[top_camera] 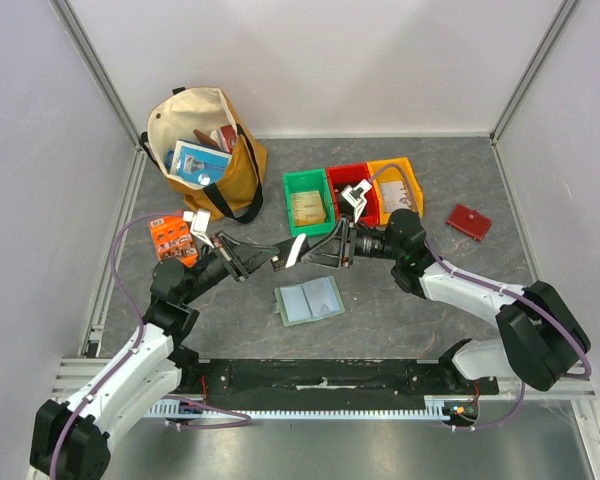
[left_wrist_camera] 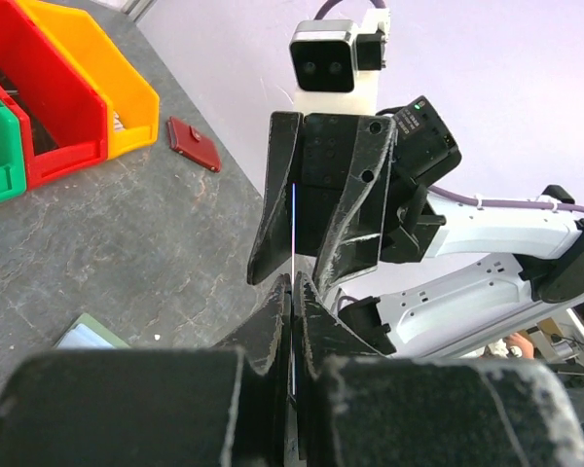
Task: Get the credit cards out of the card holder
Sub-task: Place the credit card in the storage box.
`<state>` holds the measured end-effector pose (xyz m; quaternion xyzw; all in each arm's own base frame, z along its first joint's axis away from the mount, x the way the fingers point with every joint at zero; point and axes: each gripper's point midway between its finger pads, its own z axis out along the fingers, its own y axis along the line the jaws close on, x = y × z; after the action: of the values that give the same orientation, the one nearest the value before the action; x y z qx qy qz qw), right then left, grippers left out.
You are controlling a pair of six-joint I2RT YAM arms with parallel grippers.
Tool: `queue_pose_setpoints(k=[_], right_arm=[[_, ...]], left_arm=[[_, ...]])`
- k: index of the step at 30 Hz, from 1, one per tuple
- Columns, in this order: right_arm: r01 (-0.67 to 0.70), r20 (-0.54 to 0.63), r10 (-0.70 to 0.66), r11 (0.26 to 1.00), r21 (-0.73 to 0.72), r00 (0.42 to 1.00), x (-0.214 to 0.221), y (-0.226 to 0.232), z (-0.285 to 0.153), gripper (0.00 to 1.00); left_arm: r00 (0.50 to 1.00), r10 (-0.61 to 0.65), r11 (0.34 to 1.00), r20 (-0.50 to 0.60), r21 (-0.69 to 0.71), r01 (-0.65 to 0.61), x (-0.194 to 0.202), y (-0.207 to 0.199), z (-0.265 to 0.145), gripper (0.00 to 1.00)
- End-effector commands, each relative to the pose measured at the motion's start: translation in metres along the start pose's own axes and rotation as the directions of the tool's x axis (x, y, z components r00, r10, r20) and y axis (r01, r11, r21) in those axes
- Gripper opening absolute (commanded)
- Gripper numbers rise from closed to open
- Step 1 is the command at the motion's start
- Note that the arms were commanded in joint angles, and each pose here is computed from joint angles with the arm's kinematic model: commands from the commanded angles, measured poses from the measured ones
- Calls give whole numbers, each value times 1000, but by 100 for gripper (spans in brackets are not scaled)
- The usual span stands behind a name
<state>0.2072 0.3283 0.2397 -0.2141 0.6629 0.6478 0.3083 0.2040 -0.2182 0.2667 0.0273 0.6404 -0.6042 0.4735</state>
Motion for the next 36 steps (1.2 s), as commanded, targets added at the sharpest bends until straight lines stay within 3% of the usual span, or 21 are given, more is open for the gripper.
queue_pose_setpoints(k=[1,8,10,13,16,21,24,27,32,36], right_arm=[[37,42,-35,998,-48,998,-11,12,3,42],[58,55,-55,997,-56,997,-15,16,3,9],[63,42,-62,997,-33,997,-15,13,2,0],[84,23,-85,996,30,996,-17,2,-2,0],[129,1,-130,982,141,991,-26,-14,-10,0],[181,-14,-188,918,353,982,-55,-47,-37,0],[168,-4,-194,842,513,981,-77,-75,-62,0],[133,-4,-179,714,688,984,-95,-107,-93,0],[82,15,-177,526,846,984,-118,-150,-134,0],[68,-7,-134,453,889,991,-121,-184,-146,0]], left_arm=[[999,-1,999,54,54,-2,-13,-14,1,2],[1000,2,1000,29,29,-3,-8,-7,2,2],[1000,8,1000,10,-21,-8,-5,2,2,9],[999,33,991,-14,-132,-35,-5,18,0,23],[995,95,959,-35,-264,-101,-14,33,-6,43],[967,227,835,-113,-489,-253,-39,53,-23,65],[941,267,742,-208,-578,-339,-49,65,-35,73],[913,278,669,-300,-622,-408,-49,79,-45,77],[906,272,630,-323,-652,-422,-41,96,-55,81],[907,261,585,-331,-693,-421,-41,104,-67,80]])
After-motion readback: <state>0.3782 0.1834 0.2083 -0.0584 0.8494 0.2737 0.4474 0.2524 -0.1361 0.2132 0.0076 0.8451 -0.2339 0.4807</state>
